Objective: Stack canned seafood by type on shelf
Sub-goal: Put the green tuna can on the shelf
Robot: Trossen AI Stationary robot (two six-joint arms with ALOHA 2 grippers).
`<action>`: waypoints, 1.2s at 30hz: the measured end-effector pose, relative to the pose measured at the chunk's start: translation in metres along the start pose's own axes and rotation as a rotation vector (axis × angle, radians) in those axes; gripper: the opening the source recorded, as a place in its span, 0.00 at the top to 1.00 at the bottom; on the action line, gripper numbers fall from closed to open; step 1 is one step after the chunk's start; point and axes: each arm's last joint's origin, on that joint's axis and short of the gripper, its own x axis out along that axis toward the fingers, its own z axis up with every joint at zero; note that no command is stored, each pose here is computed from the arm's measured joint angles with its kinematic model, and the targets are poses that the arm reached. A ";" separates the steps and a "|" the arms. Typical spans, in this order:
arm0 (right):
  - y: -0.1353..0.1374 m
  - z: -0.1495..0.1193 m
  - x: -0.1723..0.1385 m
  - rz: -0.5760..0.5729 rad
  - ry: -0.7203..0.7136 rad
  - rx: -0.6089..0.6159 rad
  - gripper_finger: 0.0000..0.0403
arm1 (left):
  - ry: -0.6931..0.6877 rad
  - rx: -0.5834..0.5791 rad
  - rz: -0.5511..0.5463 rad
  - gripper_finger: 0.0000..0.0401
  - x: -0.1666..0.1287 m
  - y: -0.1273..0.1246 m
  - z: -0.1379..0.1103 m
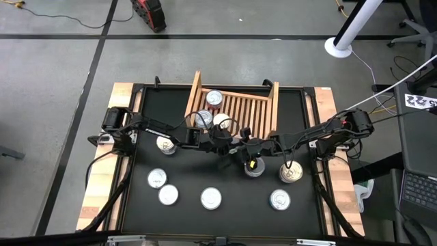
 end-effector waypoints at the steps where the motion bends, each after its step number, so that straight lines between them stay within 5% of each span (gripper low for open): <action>1: 0.000 0.000 0.000 0.000 -0.001 0.000 0.67 | 0.000 0.006 0.000 1.00 0.000 0.000 0.000; 12: 0.000 0.001 0.000 -0.002 -0.006 0.003 0.64 | 0.005 0.113 -0.004 0.95 0.000 0.000 0.000; 26: -0.001 0.001 0.000 -0.013 -0.002 0.050 0.65 | 0.022 0.435 -0.002 0.50 0.000 -0.001 -0.002; 36: -0.002 0.004 0.001 -0.024 -0.036 0.121 0.65 | 0.144 0.613 0.061 0.41 -0.001 0.005 -0.013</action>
